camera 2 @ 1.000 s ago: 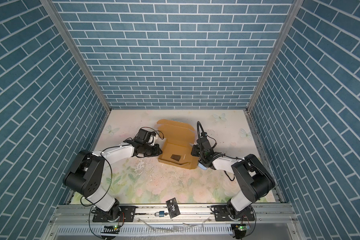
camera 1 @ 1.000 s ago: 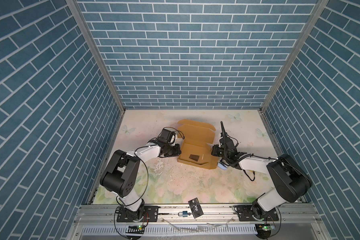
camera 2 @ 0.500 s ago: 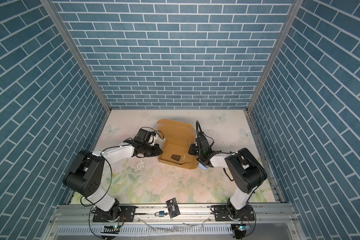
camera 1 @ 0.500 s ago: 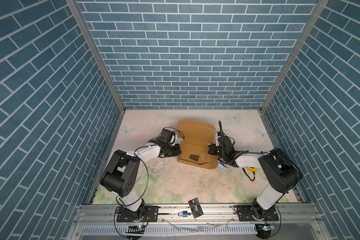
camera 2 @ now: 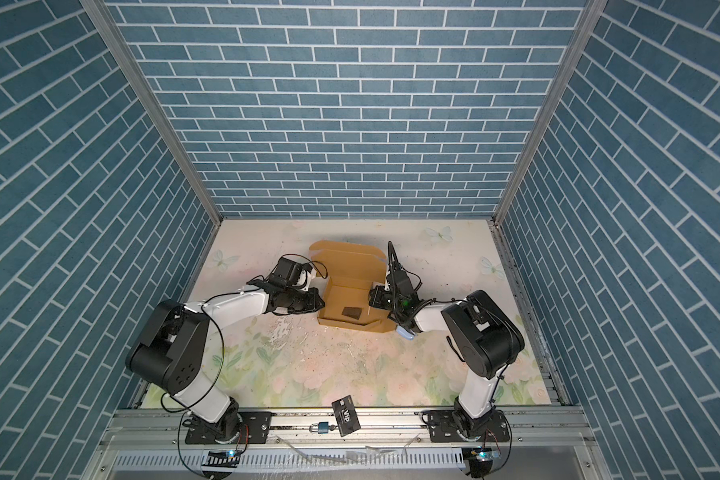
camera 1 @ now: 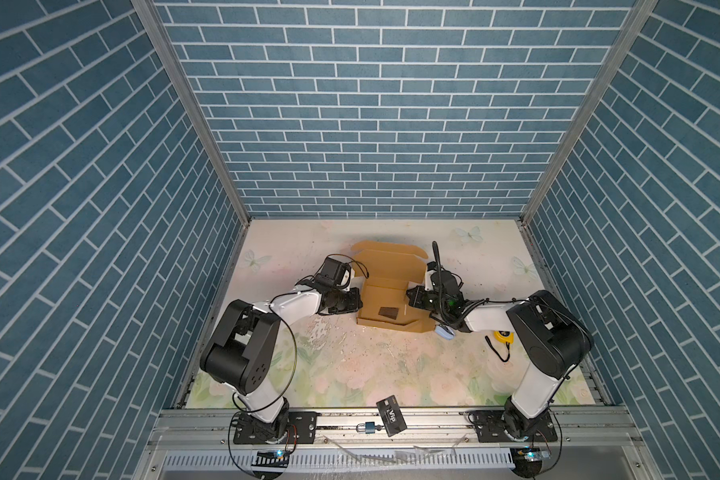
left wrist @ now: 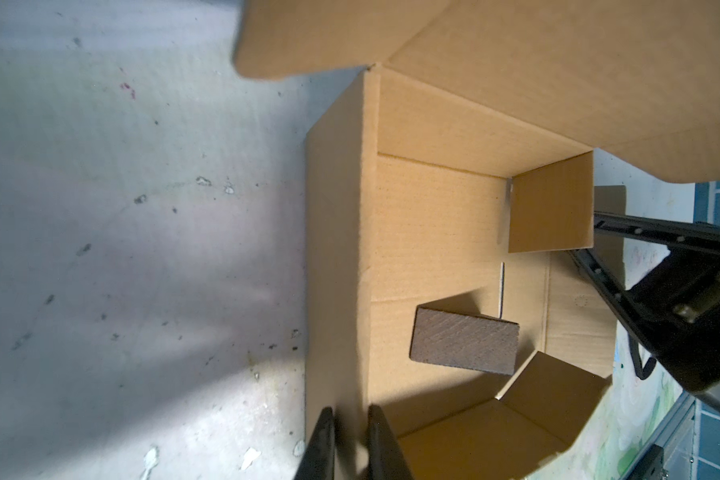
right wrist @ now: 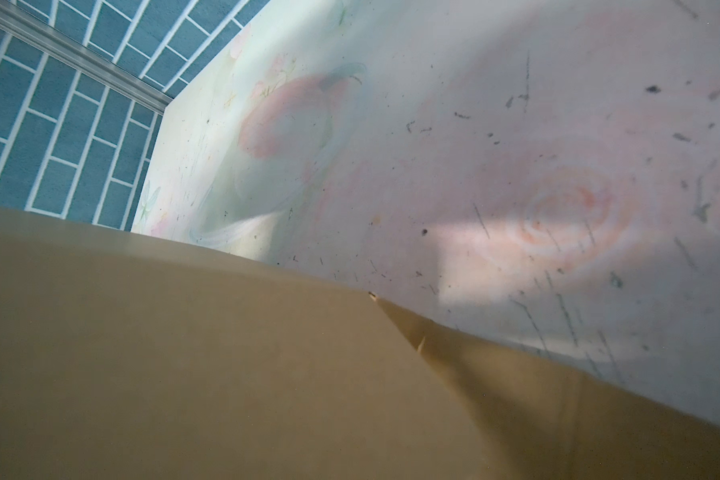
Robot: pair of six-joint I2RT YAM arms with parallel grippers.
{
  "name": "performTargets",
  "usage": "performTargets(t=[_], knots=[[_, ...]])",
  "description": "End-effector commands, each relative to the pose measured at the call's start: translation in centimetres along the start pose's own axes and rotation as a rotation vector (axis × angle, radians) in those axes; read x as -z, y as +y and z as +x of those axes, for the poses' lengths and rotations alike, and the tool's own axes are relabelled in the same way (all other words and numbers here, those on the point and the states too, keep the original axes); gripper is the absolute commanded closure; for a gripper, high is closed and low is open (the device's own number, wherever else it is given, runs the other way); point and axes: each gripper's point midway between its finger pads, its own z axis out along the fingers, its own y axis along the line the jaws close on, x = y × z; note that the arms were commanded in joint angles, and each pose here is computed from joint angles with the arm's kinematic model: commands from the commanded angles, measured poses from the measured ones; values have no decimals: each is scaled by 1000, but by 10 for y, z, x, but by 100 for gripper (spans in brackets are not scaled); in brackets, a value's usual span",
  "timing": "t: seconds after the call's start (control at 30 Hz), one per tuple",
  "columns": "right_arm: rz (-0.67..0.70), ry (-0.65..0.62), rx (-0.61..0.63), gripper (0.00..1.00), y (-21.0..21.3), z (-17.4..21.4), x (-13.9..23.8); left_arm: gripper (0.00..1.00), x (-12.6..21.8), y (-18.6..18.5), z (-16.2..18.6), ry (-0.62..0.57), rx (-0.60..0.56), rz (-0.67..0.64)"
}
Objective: Fold the paper box
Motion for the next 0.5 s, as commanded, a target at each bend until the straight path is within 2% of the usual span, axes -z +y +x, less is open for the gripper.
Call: performTargets(t=[0.0, 0.23, 0.47], knots=[[-48, -37, 1, 100, 17, -11, 12, 83, 4, -6, 0, -6, -16, 9], [-37, -31, 44, 100, 19, -7, 48, 83, 3, -5, -1, -3, -23, -2], [-50, 40, 41, 100, 19, 24, 79, 83, 3, -1, -3, 0, -20, -29]])
